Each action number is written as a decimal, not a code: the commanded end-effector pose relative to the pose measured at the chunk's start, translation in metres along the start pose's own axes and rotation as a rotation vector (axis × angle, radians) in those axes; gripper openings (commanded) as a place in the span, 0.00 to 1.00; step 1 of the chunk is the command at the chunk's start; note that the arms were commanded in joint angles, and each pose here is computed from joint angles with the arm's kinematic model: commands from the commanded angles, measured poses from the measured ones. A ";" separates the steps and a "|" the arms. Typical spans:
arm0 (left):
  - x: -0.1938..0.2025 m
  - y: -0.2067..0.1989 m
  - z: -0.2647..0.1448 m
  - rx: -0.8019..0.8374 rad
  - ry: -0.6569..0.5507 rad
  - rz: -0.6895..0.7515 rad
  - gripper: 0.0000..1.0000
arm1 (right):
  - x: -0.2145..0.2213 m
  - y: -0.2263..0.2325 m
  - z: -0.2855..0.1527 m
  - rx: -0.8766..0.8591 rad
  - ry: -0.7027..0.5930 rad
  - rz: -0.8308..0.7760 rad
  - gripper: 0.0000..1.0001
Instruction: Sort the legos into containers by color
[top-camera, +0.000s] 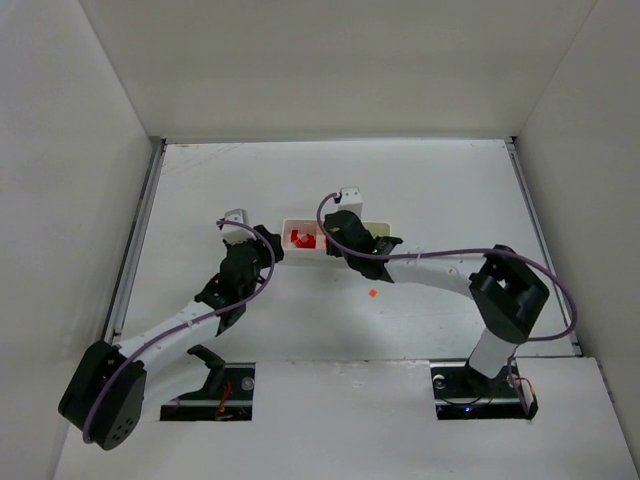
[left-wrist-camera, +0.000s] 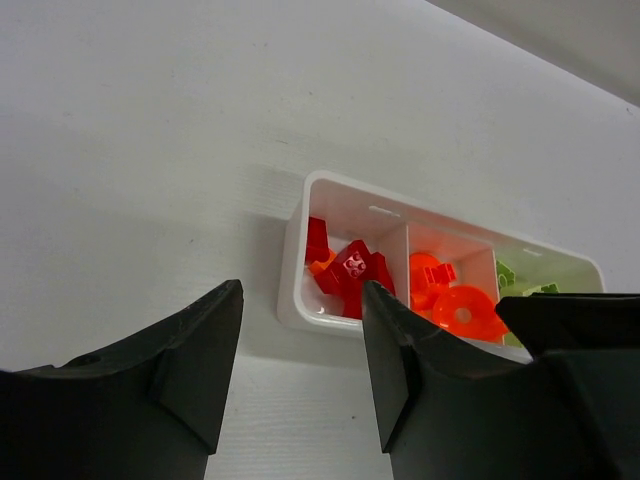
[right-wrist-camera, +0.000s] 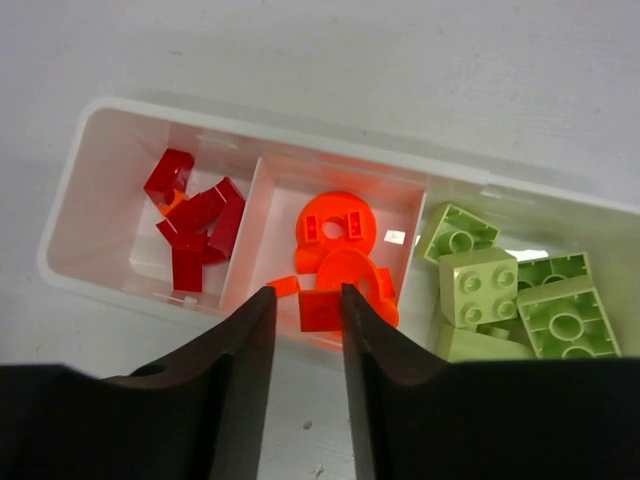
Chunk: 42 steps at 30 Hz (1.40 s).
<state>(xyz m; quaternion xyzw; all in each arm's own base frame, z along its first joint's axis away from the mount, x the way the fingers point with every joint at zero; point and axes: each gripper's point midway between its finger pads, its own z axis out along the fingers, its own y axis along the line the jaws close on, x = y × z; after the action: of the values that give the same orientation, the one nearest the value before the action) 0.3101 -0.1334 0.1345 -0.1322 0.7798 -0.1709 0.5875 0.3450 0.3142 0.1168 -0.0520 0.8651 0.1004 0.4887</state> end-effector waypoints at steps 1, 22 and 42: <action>-0.014 -0.001 -0.001 0.008 -0.054 -0.039 0.48 | -0.044 0.019 -0.009 -0.072 -0.104 0.052 0.43; -0.016 0.007 0.000 -0.014 -0.060 -0.071 0.51 | 0.097 -0.086 -0.093 -0.013 0.120 0.146 0.54; -0.011 0.004 0.002 -0.006 -0.045 -0.067 0.52 | 0.131 -0.055 -0.078 -0.034 0.240 0.105 0.46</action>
<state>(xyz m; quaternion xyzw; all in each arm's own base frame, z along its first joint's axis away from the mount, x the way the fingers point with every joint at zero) 0.3112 -0.1222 0.1281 -0.1573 0.7794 -0.1673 0.5830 0.2127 0.2273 0.0246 -0.0385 0.9262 0.1128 0.3578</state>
